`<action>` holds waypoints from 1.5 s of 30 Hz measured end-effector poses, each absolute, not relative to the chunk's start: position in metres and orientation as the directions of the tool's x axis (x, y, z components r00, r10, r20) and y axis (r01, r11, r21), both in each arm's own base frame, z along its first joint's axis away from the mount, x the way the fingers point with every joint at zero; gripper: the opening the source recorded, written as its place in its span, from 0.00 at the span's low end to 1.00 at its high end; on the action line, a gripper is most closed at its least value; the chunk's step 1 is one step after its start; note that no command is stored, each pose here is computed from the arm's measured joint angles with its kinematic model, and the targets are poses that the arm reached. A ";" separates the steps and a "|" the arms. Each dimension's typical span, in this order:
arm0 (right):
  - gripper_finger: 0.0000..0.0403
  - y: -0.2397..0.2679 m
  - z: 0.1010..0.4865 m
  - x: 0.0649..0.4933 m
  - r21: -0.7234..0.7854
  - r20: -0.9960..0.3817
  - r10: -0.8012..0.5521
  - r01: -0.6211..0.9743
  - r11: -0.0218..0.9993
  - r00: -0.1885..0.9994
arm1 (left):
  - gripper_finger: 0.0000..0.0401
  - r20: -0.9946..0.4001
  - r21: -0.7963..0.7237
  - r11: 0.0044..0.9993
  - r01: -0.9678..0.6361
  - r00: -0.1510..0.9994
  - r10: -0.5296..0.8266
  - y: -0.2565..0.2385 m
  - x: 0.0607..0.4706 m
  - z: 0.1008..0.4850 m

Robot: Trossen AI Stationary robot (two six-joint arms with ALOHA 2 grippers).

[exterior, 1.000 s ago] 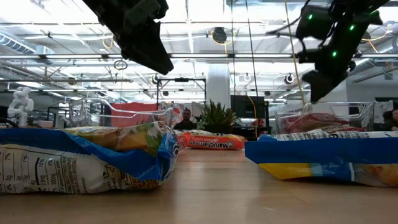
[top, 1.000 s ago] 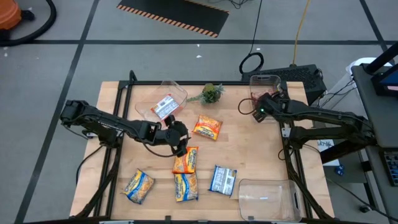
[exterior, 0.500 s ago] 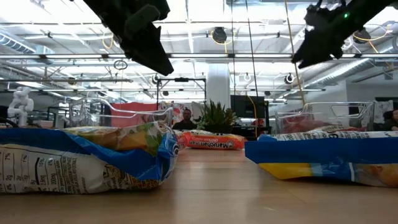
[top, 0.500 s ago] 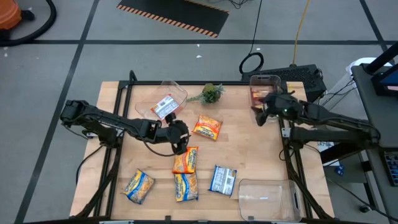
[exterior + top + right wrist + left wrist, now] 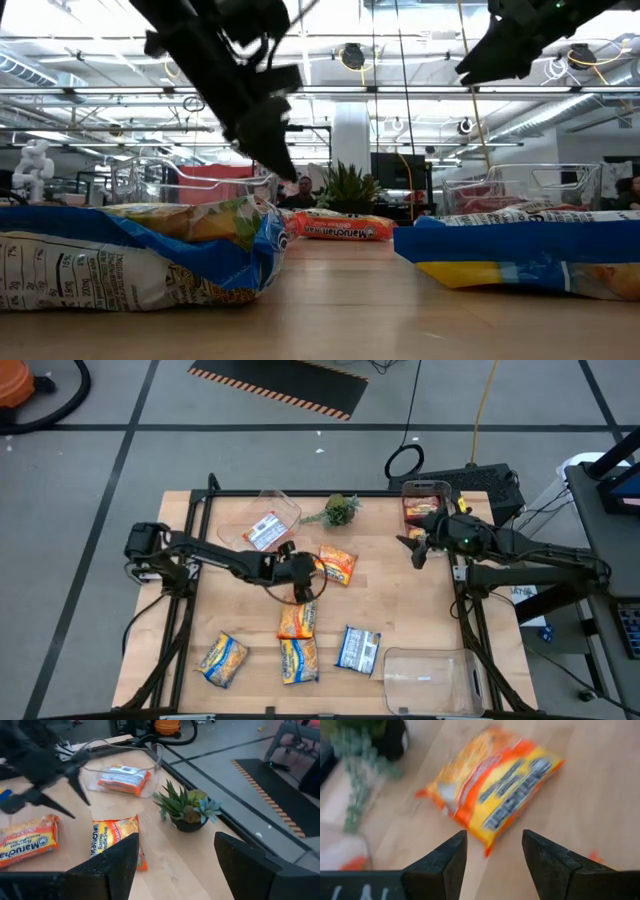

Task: Sort Maruchan noodles
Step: Put the top orange noodle pack into the top left transparent bin

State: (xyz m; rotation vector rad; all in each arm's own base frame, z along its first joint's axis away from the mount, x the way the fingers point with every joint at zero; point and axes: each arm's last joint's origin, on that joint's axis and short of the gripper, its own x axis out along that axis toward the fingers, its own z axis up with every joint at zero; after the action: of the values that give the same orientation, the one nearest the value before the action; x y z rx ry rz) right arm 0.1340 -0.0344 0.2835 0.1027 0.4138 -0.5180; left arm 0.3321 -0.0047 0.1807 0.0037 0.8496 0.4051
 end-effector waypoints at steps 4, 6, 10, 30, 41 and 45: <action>0.63 -0.034 0.282 0.137 -0.033 -0.416 -0.455 0.487 0.873 0.787 | 0.55 -0.766 0.105 0.926 -0.363 0.564 0.309 0.007 0.335 0.171; 0.63 -0.034 0.282 0.138 -0.035 -0.419 -0.455 0.487 0.873 0.786 | 0.59 -0.775 0.103 0.929 -0.357 0.556 0.300 0.009 0.336 0.166; 0.63 -0.035 0.280 0.141 -0.054 -0.431 -0.456 0.482 0.874 0.778 | 0.67 -0.776 0.151 0.942 -0.298 0.554 0.300 0.008 0.338 0.162; 0.63 -0.037 0.273 0.155 -0.103 -0.462 -0.451 0.459 0.882 0.764 | 0.69 -0.795 0.256 0.940 -0.226 0.504 0.337 0.012 0.345 0.127; 0.63 -0.037 0.272 0.154 -0.126 -0.475 -0.446 0.443 0.888 0.758 | 0.68 -0.794 0.209 0.933 -0.294 0.505 0.337 0.028 0.353 0.108; 0.63 -0.036 0.271 0.154 -0.139 -0.481 -0.443 0.433 0.891 0.757 | 0.61 -0.778 0.210 0.935 -0.285 0.531 0.336 0.028 0.356 0.109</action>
State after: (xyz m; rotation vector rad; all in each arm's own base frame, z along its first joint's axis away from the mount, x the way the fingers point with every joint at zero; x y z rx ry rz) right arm 0.1539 -0.0360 0.2714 -0.0200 0.5292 -0.4772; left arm 0.3557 0.0284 0.1090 0.0592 0.9403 0.3708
